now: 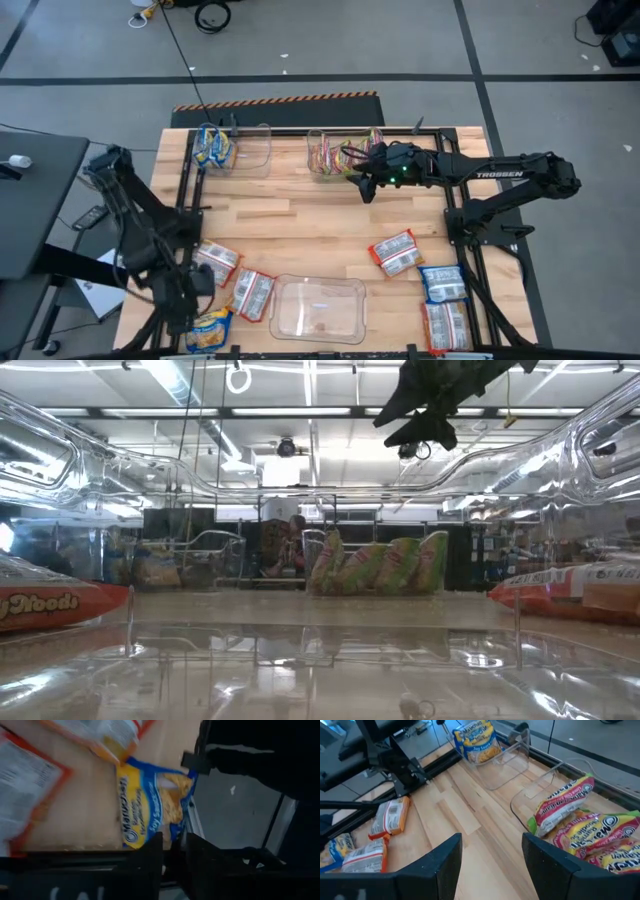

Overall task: Sort Maruchan noodles
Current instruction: Put the blue noodle pack into the top left transparent bin

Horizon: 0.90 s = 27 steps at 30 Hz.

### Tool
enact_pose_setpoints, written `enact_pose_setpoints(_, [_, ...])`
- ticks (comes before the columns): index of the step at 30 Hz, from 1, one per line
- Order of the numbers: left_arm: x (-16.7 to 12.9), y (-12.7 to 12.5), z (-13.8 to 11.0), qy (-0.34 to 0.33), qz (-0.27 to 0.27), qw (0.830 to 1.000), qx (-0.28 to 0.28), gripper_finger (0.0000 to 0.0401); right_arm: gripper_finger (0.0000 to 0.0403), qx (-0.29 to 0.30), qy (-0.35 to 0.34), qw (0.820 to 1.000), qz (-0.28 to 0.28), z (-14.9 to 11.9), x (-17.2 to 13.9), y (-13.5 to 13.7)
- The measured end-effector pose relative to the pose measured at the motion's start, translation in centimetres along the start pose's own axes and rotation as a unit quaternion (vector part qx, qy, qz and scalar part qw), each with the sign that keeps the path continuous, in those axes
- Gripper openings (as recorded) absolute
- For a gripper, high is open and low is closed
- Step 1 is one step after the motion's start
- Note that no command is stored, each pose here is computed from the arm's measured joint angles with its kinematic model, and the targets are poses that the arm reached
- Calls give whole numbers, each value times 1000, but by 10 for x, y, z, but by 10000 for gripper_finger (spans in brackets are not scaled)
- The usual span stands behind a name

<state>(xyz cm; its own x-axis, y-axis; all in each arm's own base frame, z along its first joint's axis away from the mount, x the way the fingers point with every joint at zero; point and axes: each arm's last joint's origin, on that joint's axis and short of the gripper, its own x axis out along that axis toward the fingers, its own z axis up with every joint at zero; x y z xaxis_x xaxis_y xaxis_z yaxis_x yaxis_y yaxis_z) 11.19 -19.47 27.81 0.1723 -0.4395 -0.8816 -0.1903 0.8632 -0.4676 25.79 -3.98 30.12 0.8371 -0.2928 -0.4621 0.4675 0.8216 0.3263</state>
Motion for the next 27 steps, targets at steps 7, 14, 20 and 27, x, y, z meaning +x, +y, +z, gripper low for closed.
enact_pose_setpoints(7, [64,12,-19,-6,-28,1000,7,152,213,4,-18,1000,9,4,0,2])
enact_pose_setpoints(14, [86,36,-29,22,7,998,59,182,213,6,-30,999,15,6,0,3])
enact_pose_setpoints(20, [106,58,-31,5,-2,997,71,185,213,8,-39,999,20,8,0,4])
enact_pose_setpoints(27, [115,72,-32,-14,5,992,122,173,213,8,-39,999,19,8,0,4])
